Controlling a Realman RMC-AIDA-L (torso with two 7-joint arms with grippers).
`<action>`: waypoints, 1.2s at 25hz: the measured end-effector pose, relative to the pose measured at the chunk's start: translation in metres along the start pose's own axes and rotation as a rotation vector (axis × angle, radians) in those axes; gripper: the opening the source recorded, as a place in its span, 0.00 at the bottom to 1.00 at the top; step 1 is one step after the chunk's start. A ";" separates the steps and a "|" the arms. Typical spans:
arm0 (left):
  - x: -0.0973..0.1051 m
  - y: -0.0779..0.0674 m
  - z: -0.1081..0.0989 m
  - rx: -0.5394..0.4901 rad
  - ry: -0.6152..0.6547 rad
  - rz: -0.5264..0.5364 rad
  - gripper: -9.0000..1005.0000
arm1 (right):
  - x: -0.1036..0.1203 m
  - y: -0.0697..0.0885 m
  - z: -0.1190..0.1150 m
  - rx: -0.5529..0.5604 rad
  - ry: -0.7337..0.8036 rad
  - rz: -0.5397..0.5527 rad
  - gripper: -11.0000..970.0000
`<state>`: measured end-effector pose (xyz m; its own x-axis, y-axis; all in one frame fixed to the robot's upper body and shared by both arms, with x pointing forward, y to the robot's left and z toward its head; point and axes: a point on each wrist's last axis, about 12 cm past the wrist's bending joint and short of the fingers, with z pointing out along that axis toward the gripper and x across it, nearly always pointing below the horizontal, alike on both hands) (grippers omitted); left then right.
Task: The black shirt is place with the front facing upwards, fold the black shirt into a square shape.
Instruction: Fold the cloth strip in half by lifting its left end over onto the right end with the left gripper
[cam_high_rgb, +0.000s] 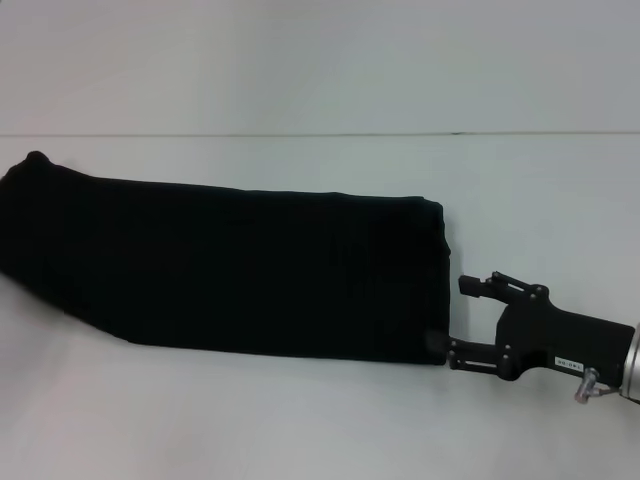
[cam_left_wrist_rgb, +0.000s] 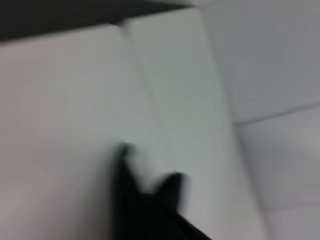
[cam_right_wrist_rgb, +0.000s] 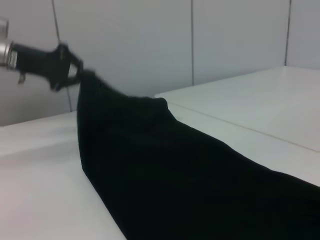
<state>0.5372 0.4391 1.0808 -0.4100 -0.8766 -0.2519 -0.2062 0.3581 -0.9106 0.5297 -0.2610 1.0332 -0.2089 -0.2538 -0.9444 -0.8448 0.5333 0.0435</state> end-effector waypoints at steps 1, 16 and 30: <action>0.002 -0.012 0.008 0.056 0.017 0.008 0.04 | 0.001 0.000 -0.001 0.003 0.000 0.003 0.95; 0.192 -0.137 0.137 0.408 0.631 0.204 0.04 | 0.023 0.012 -0.021 0.047 0.003 0.078 0.95; 0.246 -0.071 0.110 0.348 0.730 0.091 0.04 | 0.013 -0.013 0.003 0.227 -0.043 0.141 0.95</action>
<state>0.5489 0.1626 1.0472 -0.9127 -0.3751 -0.1621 0.0946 0.1919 -0.9768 0.5390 -0.2690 1.0193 -0.2913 -0.1319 -0.9475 -0.6755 0.7296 0.1061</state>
